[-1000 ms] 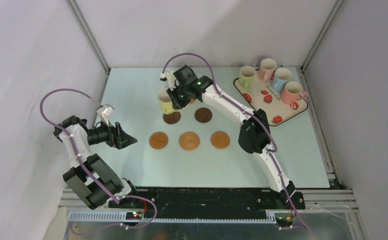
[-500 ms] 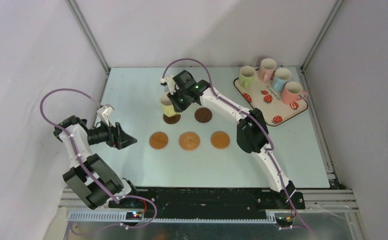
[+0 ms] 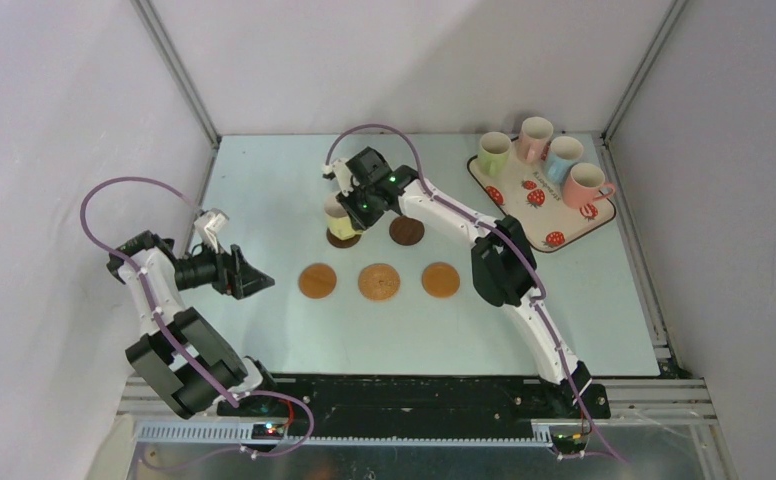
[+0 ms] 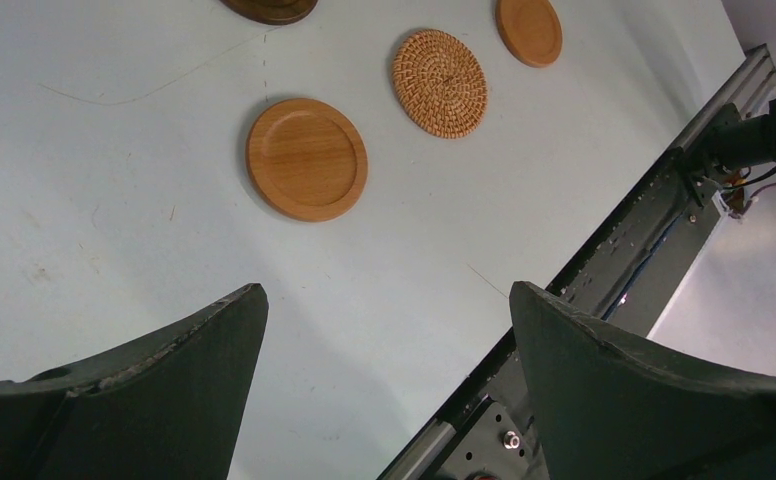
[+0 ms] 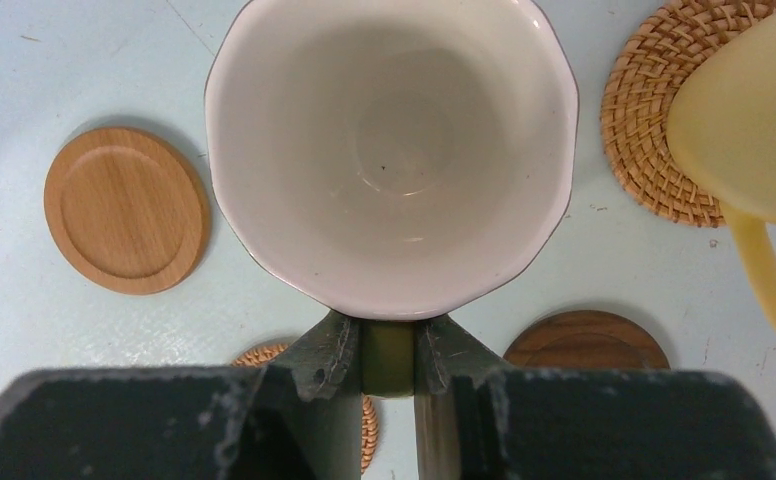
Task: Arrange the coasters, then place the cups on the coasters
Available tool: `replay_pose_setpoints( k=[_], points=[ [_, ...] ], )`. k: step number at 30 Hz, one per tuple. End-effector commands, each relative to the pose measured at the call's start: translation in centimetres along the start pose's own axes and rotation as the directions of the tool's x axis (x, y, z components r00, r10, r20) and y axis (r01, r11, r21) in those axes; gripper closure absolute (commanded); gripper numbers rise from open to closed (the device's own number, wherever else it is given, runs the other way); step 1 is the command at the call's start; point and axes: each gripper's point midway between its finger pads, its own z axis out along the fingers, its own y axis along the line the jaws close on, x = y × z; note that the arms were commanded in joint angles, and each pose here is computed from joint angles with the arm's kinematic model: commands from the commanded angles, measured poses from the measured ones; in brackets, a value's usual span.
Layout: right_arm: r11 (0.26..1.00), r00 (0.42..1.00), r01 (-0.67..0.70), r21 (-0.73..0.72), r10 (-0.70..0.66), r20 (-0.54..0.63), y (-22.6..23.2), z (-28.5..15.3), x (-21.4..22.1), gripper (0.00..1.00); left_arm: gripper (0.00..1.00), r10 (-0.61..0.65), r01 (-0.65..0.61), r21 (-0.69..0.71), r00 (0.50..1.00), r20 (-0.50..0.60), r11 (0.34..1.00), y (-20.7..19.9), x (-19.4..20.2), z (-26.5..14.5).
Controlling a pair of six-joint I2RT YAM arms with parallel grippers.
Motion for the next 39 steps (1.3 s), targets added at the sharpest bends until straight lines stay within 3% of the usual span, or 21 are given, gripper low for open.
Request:
replay_pose_setpoints(
  k=[1, 4, 7, 10, 16, 24, 31, 33, 37, 39],
  points=[
    [0.999, 0.99, 0.033, 0.01, -0.034, 0.134, -0.1, -1.2, -3.9, 1.0, 0.02, 0.029, -0.029, 0.006, 0.999, 0.037, 1.0, -0.3, -0.7, -0.1],
    [0.999, 0.99, 0.036, 0.011, -0.037, 0.138, 0.0, -1.4, -4.1, 1.0, 0.02, 0.029, -0.029, 0.006, 0.999, 0.038, 1.0, -0.2, -0.7, -0.2],
    [0.999, 0.989, 0.039, 0.013, -0.041, 0.14, 0.0, -1.5, -4.3, 0.92, 0.02, 0.032, -0.032, 0.005, 0.999, 0.038, 0.999, -0.3, -0.7, -0.2],
    [0.999, 0.99, 0.048, 0.014, -0.049, 0.134, 0.1, -1.5, -4.1, 0.9, 0.02, 0.03, -0.03, 0.004, 0.999, 0.037, 1.0, -0.3, -0.7, -0.2],
    [0.997, 0.99, 0.073, 0.032, -0.076, 0.12, 0.4, -1.5, -3.8, 0.72, 0.02, 0.031, -0.031, 0.005, 0.999, 0.036, 0.999, -0.3, -0.7, -0.2],
    [0.994, 0.987, 0.092, 0.064, -0.1, 0.127, 0.6, -2.2, -4.1, 0.57, 0.02, 0.034, -0.034, 0.007, 0.999, 0.038, 0.999, -0.4, -0.7, -0.2],
    [0.991, 0.987, 0.103, 0.09, -0.113, 0.118, 0.6, -3.4, -4.1, 0.53, 0.02, 0.034, -0.034, 0.007, 0.999, 0.038, 0.999, -0.5, -0.7, -0.2],
    [0.989, 0.987, 0.104, 0.103, -0.116, 0.114, 0.4, -3.9, -4.1, 0.47, 0.02, 0.036, -0.036, 0.006, 0.999, 0.04, 0.999, -0.5, -0.7, -0.2],
    [0.986, 0.986, 0.11, 0.127, -0.125, 0.114, 0.1, -5.7, -4.4, 0.17, 0.02, 0.034, -0.035, 0.009, 0.999, 0.039, 0.999, -0.5, -0.8, -0.2],
    [0.985, 0.981, 0.109, 0.136, -0.128, 0.145, 0.1, -7.8, -5.4, 0.09, 0.02, 0.033, -0.034, 0.011, 0.999, 0.039, 0.999, -0.6, -0.7, -0.2]
  ],
)
